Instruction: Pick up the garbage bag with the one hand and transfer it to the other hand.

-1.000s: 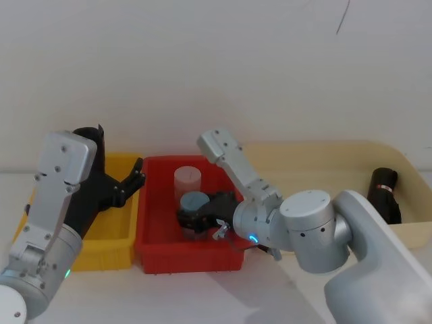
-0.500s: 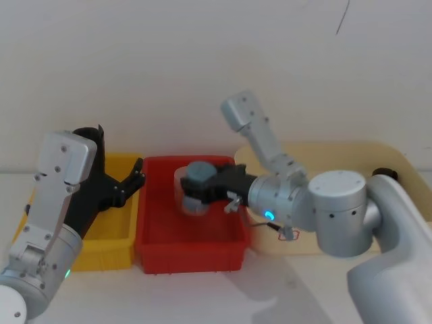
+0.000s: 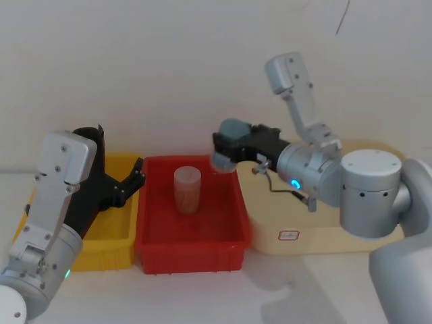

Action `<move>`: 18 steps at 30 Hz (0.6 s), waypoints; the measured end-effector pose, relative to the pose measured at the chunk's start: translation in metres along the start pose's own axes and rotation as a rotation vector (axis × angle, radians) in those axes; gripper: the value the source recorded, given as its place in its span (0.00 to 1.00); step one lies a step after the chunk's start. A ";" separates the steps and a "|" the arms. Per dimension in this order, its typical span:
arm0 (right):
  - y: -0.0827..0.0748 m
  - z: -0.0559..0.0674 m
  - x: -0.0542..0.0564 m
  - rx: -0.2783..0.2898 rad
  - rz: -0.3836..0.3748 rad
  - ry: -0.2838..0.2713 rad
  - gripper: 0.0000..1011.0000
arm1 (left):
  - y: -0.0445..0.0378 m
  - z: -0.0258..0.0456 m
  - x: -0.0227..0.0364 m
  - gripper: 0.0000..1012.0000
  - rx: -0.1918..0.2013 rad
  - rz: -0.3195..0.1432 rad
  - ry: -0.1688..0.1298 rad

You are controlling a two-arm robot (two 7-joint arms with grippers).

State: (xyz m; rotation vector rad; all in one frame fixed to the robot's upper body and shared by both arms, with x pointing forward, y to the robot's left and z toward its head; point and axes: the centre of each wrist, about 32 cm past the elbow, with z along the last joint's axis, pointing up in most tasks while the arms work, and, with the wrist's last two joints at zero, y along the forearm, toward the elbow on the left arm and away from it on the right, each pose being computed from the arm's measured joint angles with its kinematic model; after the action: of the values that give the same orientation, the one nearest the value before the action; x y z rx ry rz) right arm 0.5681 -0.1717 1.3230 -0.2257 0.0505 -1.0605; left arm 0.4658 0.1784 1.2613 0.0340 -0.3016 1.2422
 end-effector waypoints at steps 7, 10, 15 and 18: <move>-0.004 -0.001 0.011 0.019 -0.095 0.010 0.66 | 0.0000 0.0000 0.0000 0.99 0.000 0.000 0.000; -0.005 -0.005 0.016 0.017 -0.141 0.008 0.66 | 0.0000 0.0000 0.0000 0.99 0.000 0.000 0.000; -0.008 -0.015 0.024 0.009 -0.222 -0.009 0.66 | 0.0000 0.0000 0.0000 0.99 0.000 0.000 0.000; -0.010 -0.021 0.028 -0.001 -0.256 -0.019 0.66 | 0.0000 0.0000 0.0000 0.99 0.000 0.000 0.000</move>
State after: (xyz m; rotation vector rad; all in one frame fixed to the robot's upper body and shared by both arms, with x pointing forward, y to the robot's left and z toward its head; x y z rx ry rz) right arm 0.5698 -0.2036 1.3069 -0.2474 0.0050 -1.3133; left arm 0.4658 0.1784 1.2613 0.0341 -0.3016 1.2422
